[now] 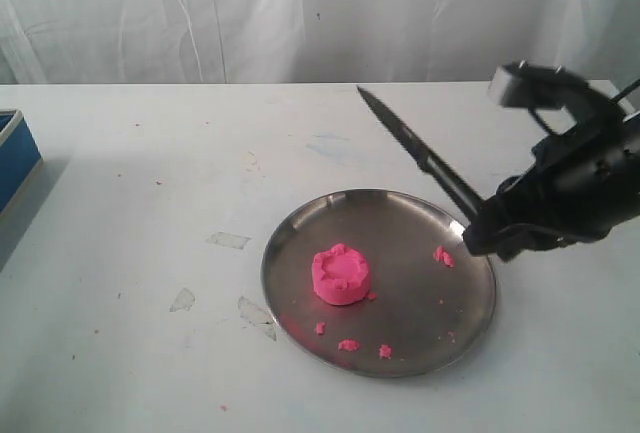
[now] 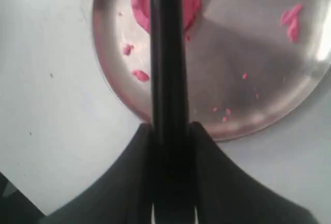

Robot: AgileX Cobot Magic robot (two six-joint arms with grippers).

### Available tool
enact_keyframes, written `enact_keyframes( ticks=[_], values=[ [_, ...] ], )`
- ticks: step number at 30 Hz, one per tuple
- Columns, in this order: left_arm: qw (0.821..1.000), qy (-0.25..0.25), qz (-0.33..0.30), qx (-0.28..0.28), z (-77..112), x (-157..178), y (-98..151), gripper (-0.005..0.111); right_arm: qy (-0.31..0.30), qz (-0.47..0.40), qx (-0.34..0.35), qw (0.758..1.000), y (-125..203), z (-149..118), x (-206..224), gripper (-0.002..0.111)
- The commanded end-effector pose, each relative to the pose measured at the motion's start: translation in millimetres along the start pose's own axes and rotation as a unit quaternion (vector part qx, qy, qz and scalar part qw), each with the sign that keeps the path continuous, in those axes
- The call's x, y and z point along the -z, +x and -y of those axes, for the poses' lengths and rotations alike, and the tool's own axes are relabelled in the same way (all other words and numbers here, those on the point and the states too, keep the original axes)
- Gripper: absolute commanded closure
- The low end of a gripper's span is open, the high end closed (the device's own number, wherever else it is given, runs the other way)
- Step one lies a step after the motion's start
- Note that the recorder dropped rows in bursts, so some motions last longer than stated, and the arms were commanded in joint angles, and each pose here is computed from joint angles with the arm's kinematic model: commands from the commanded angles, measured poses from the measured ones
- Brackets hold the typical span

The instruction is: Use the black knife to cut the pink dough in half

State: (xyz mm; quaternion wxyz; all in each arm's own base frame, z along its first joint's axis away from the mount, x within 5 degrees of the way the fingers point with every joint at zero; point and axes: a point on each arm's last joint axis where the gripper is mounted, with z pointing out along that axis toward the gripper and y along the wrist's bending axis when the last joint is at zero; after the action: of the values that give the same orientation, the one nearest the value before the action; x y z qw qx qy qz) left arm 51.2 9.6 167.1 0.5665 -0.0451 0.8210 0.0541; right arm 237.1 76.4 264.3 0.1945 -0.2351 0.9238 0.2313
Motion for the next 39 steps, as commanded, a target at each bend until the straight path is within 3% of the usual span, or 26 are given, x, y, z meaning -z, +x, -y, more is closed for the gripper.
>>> enact_keyframes(
  ticks=[1, 5, 8, 18, 19, 21, 24, 26, 27, 28, 29, 30, 31, 32, 33, 35, 36, 37, 38, 39],
  values=[
    [1.000, 0.002, 0.003, 0.000, 0.3, 0, 0, 0.107, 0.050, 0.137, 0.072, 0.987, 5, -38, 60, 0.108],
    [1.000, 0.002, 0.001, 0.000, 0.2, 0, 1, 0.107, 0.113, 0.274, 0.097, 0.950, 23, -55, 98, 0.108],
    [1.000, 0.002, 0.001, 0.000, 0.2, 0, 1, 0.107, 0.142, 0.323, 0.095, 0.931, 38, -56, 102, 0.108],
    [1.000, 0.002, 0.005, 0.001, 0.4, 0, 0, 0.107, 0.145, 0.315, 0.079, 0.935, 44, -49, 89, 0.108],
    [1.000, 0.006, 0.014, 0.017, 1.0, 0, -2, 0.107, 0.145, 0.313, 0.078, 0.936, 44, -48, 88, 0.108],
    [0.990, 0.035, 0.052, 0.124, 5.1, 1, -9, 0.107, 0.144, 0.311, 0.074, 0.937, 43, -47, 87, 0.108],
    [0.954, 0.070, 0.162, 0.241, 5.0, 6, -31, 0.107, 0.144, 0.313, 0.072, 0.936, 42, -47, 87, 0.108],
    [0.923, 0.076, 0.289, 0.241, 0.0, 16, -51, 0.107, 0.148, 0.319, 0.072, 0.933, 41, -46, 88, 0.108],
    [0.898, 0.061, 0.375, 0.221, -4.9, 26, -63, 0.107, 0.149, 0.321, 0.071, 0.933, 41, -46, 88, 0.108],
    [0.882, 0.048, 0.414, 0.221, -8.9, 32, -68, 0.107, 0.149, 0.321, 0.071, 0.932, 41, -46, 88, 0.108],
    [0.836, 0.036, 0.468, 0.285, -18.6, 40, -73, 0.107, 0.149, 0.318, 0.070, 0.934, 40, -45, 87, 0.108],
    [0.801, 0.049, 0.479, 0.355, -23.7, 41, -73, 0.107, 0.149, 0.317, 0.069, 0.934, 39, -44, 86, 0.108],
    [0.733, 0.095, 0.499, 0.452, -28.7, 52, -86, 0.107, 0.149, 0.312, 0.067, 0.936, 38, -42, 83, 0.108],
    [0.719, 0.120, 0.510, 0.457, -27.8, 63, -102, 0.107, 0.148, 0.308, 0.065, 0.937, 38, -41, 82, 0.108],
    [0.734, 0.130, 0.512, 0.427, -24.0, 70, -116, 0.107, 0.148, 0.306, 0.063, 0.938, 37, -40, 80, 0.108],
    [0.807, 0.114, 0.498, 0.296, -13.1, 81, -147, 0.107, 0.149, 0.302, 0.060, 0.940, 35, -38, 78, 0.108],
    [0.852, 0.077, 0.487, 0.175, -7.3, 82, -166, 0.107, 0.144, 0.303, 0.053, 0.940, 34, -38, 76, 0.108],
    [0.876, 0.048, 0.472, 0.084, -3.5, 78, -174, 0.107, 0.144, 0.302, 0.052, 0.941, 34, -37, 76, 0.108],
    [0.897, 0.013, 0.440, -0.042, 1.7, 65, -186, 0.107, 0.144, 0.302, 0.051, 0.941, 33, -37, 75, 0.108],
    [0.905, 0.003, 0.410, -0.112, 5.4, 51, -191, 0.107, 0.144, 0.304, 0.049, 0.941, 33, -36, 75, 0.108]
  ],
)
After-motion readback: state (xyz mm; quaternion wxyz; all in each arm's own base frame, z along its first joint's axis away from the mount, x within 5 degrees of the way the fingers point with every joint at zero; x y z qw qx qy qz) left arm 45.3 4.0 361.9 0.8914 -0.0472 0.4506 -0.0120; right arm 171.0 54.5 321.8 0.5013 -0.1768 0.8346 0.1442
